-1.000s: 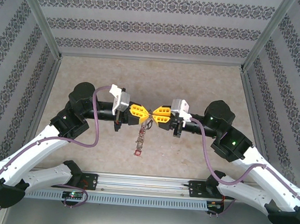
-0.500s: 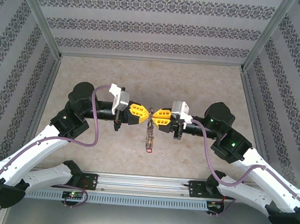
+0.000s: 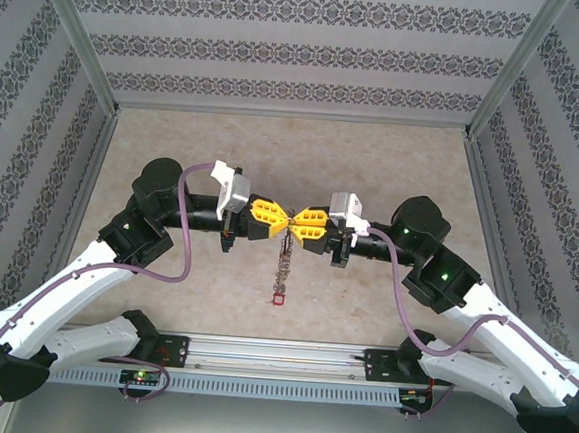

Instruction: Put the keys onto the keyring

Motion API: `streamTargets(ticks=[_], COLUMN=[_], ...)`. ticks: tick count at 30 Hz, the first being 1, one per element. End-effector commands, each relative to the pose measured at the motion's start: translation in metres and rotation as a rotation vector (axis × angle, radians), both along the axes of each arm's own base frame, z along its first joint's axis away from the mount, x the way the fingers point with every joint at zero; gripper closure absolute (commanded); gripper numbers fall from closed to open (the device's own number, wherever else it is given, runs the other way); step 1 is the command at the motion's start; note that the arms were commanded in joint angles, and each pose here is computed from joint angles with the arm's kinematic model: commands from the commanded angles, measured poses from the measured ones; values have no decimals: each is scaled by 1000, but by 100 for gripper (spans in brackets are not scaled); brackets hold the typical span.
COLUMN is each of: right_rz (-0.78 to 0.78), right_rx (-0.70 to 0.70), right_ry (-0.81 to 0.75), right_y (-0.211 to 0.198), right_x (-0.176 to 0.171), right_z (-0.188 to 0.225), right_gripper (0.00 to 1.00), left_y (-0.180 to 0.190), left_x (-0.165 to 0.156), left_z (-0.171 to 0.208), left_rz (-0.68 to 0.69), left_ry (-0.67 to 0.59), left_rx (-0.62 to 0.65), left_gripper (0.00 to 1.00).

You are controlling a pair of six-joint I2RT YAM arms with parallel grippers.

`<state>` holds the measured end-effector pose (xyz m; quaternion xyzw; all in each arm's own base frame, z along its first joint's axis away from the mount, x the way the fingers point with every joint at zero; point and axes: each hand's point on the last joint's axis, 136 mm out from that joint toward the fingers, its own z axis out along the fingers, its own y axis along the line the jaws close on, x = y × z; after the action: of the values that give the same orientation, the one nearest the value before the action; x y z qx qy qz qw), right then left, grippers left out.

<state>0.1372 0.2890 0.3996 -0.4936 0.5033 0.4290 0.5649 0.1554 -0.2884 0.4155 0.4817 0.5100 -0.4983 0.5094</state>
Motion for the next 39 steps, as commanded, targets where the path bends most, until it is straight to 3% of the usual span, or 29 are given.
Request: streamTargets(ticks=[1, 4, 8, 10, 14, 19, 27, 39], right_rz=[31, 40, 17, -12, -63, -66, -70, -71], right_rx=[44, 38, 24, 8, -60, -164, -290, -355], right_ry=[-15, -13, -18, -22, -27, -15, 17, 40], right_y=[2, 4, 2, 0, -7, -7, -6, -1], right_x=[-4, -5, -2, 1, 6, 9, 15, 22], right_z=[9, 8, 6, 6, 1, -9, -16, -23], right_gripper=[88, 100, 100, 100, 100, 100, 100, 100], left_y=[5, 6, 6, 5, 13, 22, 12, 1], left_x=[-7, -7, -5, -1, 5, 11, 18, 22], left_z=[30, 30, 29, 19, -9, -25, -24, -36], left_rz=[-17, -14, -4, 17, 90, 147, 131, 99], left_ry=[-80, -82, -69, -39, -11, -25, -29, -17], left_rx=[-75, -76, -66, -2, 198, 323, 327, 376], left_gripper=[100, 100, 100, 100, 69, 59, 57, 72])
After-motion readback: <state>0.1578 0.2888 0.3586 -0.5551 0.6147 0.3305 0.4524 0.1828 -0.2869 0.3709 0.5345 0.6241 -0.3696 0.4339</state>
